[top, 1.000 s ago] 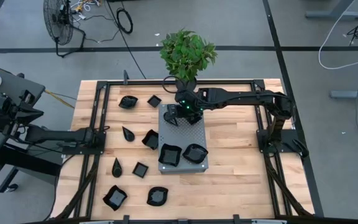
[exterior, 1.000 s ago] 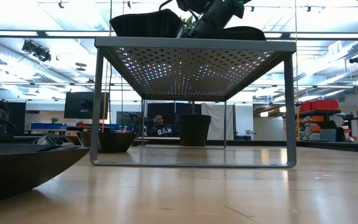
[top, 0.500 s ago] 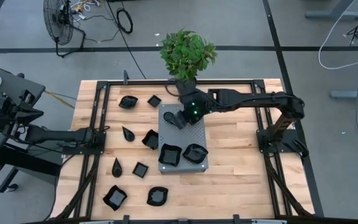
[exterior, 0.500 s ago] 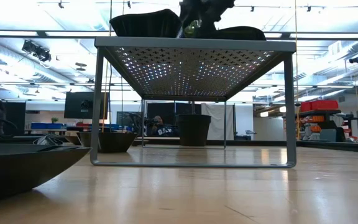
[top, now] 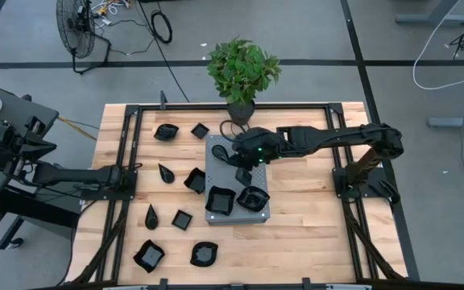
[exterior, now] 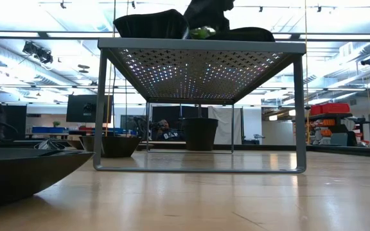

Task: Pick & Place Mini shaped plates
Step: Stack the black bowl on top of the black bowl on the shelf

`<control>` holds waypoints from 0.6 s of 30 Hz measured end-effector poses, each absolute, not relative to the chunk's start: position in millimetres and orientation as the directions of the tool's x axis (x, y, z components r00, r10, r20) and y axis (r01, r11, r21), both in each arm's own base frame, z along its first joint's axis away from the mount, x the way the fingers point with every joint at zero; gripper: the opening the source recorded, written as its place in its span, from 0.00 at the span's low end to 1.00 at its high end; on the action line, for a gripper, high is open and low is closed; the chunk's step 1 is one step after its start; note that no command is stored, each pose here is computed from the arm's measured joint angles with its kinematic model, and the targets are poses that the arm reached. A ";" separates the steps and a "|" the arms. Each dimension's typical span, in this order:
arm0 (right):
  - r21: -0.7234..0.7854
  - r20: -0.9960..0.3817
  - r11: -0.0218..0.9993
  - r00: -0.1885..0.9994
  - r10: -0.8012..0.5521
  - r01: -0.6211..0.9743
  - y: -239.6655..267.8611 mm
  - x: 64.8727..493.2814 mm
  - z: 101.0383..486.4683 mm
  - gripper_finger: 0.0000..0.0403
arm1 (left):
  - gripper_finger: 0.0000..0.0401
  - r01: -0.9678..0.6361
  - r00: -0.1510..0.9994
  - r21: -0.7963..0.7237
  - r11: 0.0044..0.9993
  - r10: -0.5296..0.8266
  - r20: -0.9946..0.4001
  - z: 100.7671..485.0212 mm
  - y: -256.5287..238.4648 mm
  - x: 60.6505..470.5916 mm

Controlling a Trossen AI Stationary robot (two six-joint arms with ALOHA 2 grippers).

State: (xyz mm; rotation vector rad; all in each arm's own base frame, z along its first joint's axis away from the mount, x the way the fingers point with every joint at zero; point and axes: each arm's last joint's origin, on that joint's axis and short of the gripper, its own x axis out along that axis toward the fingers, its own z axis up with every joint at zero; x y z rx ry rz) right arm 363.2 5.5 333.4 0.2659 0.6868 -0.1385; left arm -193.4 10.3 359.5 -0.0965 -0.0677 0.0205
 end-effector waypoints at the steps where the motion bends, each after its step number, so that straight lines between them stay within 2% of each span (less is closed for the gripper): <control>1: 0.199 -0.634 0.957 0.772 -0.037 0.210 6.2 360.2 331.8 0.12 | 0.06 -0.017 0.998 -0.097 0.995 0.024 0.066 359.6 10.3 -193.2; 6: 0.215 -0.575 0.958 0.817 -0.034 0.191 7.3 339.1 324.5 0.01 | 0.06 -0.017 0.998 -0.097 0.995 0.024 0.066 359.6 10.3 -193.3; 18: 0.083 -0.487 0.992 0.872 -0.048 0.100 5.4 265.6 300.8 0.01 | 0.06 -0.018 0.997 -0.097 0.995 0.024 0.067 359.5 10.3 -193.4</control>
